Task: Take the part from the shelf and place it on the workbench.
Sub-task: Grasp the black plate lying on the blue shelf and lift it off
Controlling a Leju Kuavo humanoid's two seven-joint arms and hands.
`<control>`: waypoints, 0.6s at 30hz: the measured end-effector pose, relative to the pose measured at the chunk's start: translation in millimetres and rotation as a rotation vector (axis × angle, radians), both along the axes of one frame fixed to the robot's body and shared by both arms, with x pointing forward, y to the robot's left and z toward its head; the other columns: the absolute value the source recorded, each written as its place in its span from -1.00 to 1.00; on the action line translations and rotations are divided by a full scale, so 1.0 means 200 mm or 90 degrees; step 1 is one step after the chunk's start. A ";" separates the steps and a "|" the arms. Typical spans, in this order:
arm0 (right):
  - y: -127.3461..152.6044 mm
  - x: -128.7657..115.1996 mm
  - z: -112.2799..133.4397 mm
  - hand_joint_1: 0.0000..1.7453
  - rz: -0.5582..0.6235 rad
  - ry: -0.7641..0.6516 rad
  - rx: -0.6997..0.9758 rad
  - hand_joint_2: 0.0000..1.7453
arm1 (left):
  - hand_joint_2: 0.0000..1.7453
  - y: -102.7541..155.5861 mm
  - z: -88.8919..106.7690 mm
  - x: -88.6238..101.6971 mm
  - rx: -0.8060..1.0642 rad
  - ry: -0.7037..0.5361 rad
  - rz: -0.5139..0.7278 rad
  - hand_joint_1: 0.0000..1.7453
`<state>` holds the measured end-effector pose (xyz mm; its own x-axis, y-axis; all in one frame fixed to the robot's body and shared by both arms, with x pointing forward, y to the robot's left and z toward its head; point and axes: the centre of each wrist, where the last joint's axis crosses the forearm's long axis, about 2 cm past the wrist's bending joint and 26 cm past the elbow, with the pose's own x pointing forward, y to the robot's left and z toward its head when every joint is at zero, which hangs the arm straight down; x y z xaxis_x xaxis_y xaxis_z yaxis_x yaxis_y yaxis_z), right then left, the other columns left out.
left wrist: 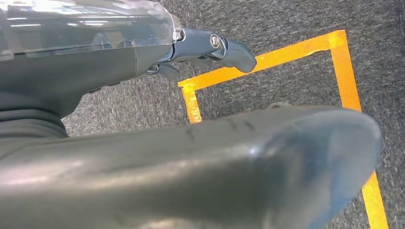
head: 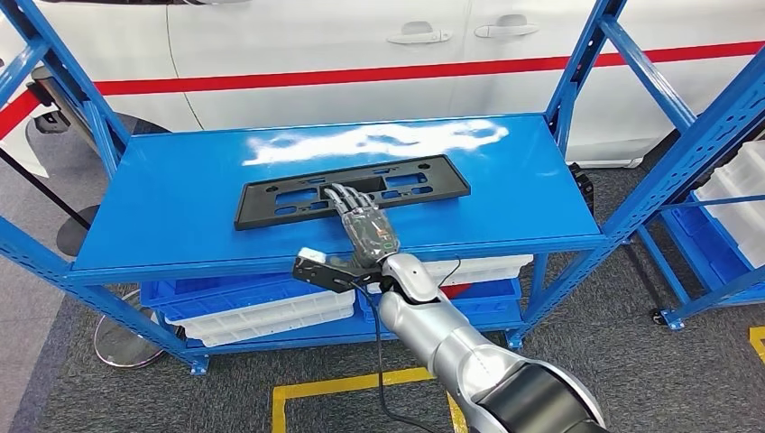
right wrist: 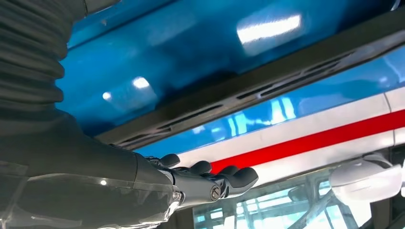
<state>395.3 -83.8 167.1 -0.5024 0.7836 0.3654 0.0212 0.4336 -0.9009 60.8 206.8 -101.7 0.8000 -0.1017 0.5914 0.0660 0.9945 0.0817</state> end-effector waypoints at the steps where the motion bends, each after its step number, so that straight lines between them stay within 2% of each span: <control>1: 0.00 0.00 0.00 -1.00 0.000 -0.002 0.004 1.00 | -1.00 0.00 0.00 0.00 -0.001 0.000 0.000 -1.00; 18: -0.01 0.01 0.04 -1.00 -0.040 -0.078 0.081 1.00 | -1.00 0.00 0.00 0.00 -0.023 0.002 -0.007 -1.00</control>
